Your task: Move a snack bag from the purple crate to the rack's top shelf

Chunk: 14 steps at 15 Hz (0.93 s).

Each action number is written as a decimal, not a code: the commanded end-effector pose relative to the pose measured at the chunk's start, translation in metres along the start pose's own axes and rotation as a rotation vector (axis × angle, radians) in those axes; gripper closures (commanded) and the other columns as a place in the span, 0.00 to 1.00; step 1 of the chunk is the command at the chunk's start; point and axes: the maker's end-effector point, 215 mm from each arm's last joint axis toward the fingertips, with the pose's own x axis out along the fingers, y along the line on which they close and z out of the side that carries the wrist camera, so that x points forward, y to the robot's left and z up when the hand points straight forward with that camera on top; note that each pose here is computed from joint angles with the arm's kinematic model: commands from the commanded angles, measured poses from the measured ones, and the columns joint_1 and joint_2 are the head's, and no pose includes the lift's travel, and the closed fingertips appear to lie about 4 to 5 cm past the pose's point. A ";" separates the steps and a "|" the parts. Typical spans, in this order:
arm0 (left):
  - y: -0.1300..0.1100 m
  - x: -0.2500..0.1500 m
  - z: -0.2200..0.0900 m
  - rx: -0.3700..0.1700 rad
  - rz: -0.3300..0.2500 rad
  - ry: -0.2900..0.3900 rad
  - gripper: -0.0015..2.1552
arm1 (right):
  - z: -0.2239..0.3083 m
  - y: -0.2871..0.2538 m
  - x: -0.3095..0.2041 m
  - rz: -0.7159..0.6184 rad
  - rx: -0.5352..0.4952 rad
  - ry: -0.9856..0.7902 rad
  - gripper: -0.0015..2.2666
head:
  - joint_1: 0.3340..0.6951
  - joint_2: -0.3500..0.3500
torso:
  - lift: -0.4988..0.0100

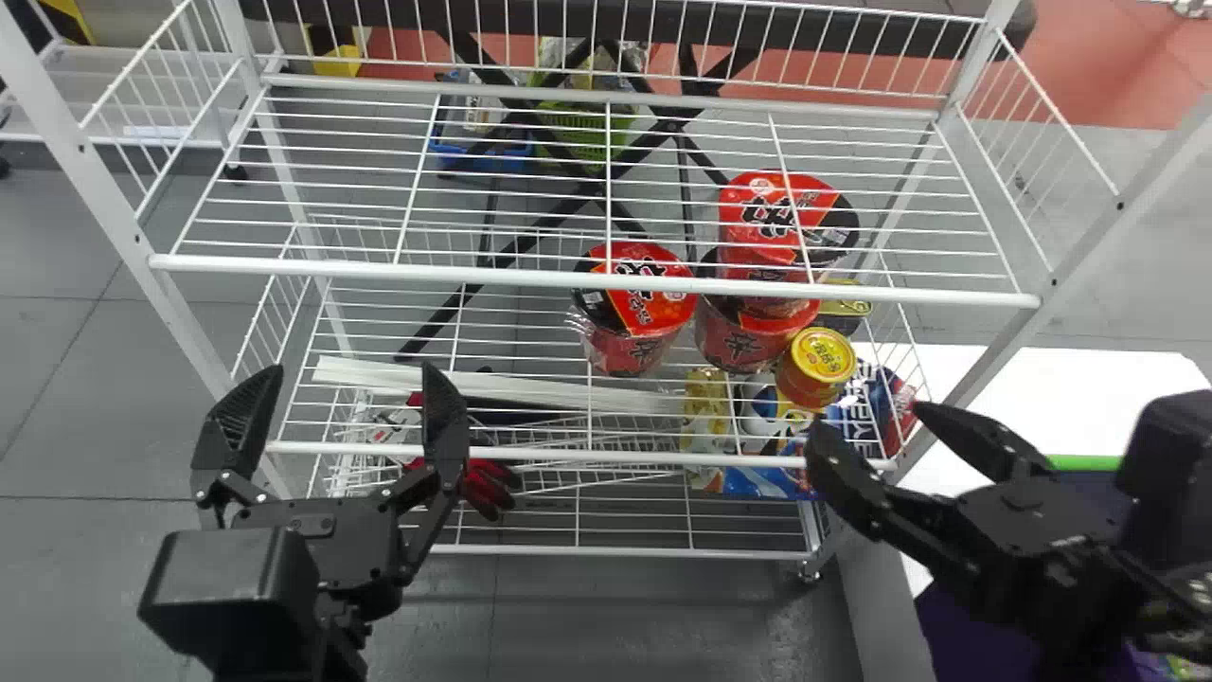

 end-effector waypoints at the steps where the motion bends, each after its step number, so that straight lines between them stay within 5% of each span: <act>1: 0.000 0.000 -0.008 0.006 0.000 0.013 0.04 | -0.003 -0.024 -0.028 -0.049 0.013 0.063 0.05 | 1.00 0.36 | 0.09; 5: -0.002 0.005 -0.011 0.003 -0.005 0.016 0.04 | -0.025 -0.090 -0.085 -0.183 0.127 0.173 0.05 | 1.00 0.20 | 0.09; 9: -0.009 0.005 -0.017 0.006 -0.016 0.031 0.04 | -0.037 -0.180 -0.162 -0.285 0.444 0.214 0.05 | 1.00 0.00 | 0.09; 14: -0.013 0.008 -0.027 0.009 -0.022 0.045 0.04 | -0.041 -0.245 -0.217 -0.381 0.613 0.079 0.05 | 1.00 0.00 | 0.09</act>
